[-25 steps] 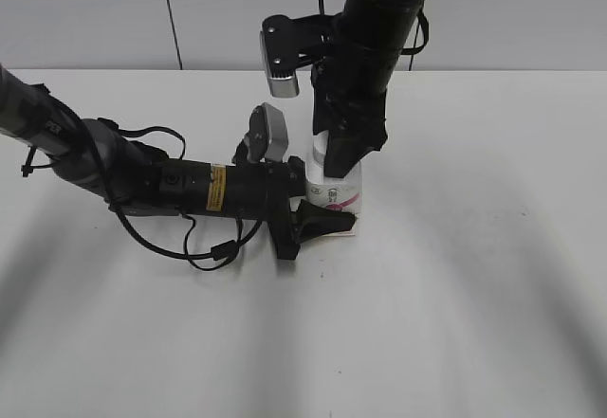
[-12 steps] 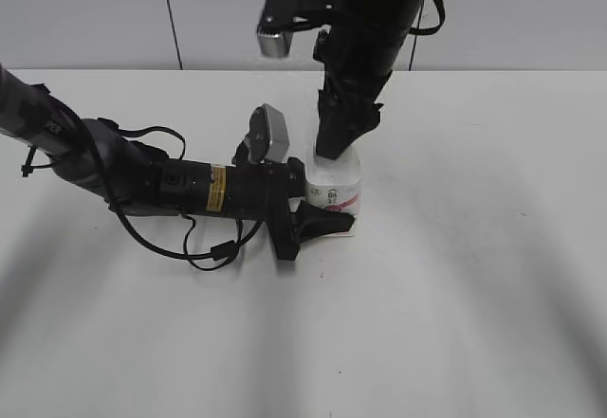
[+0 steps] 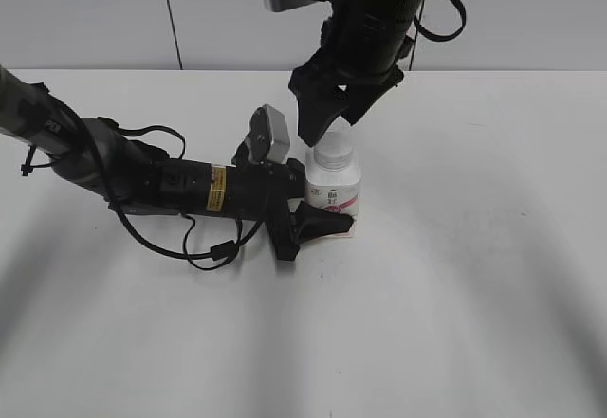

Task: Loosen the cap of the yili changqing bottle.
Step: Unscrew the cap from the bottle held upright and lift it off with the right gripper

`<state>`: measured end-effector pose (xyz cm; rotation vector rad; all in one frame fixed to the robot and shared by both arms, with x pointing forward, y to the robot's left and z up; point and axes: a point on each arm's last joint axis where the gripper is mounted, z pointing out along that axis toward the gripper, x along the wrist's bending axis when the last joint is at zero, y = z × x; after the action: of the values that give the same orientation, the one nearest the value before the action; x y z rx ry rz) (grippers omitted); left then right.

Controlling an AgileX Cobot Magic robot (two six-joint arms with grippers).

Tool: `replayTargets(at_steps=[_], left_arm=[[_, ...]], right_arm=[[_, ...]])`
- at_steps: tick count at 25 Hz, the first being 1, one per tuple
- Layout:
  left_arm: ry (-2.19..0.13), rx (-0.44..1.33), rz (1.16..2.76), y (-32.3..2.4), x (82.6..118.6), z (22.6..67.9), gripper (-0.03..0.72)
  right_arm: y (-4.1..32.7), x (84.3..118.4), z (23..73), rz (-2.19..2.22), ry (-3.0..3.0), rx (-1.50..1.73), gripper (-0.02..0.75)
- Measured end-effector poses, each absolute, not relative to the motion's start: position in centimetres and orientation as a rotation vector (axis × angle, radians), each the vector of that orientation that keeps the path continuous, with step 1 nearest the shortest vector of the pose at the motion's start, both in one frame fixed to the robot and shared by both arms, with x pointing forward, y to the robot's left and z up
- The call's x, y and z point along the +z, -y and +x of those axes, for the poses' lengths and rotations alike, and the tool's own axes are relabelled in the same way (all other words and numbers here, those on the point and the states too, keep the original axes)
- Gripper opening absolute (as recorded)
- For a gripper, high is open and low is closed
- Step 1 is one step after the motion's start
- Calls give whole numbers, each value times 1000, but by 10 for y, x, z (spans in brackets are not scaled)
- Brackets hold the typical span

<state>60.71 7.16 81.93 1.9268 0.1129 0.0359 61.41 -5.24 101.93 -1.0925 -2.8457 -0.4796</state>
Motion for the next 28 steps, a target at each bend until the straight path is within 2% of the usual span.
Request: replayTargets(at_steps=[11,23,28], left_arm=[[-118,33,1929,-72,819,607,400],[-118,33,1929,-72,819,607,400],[-118,33,1929,-72,819,607,399]], right_arm=[[57,1017,617,-1691,2535,-398,555],[54,999,620,-1760,2455,-343,555],[53,992,622,-1760,2448,-322,530]])
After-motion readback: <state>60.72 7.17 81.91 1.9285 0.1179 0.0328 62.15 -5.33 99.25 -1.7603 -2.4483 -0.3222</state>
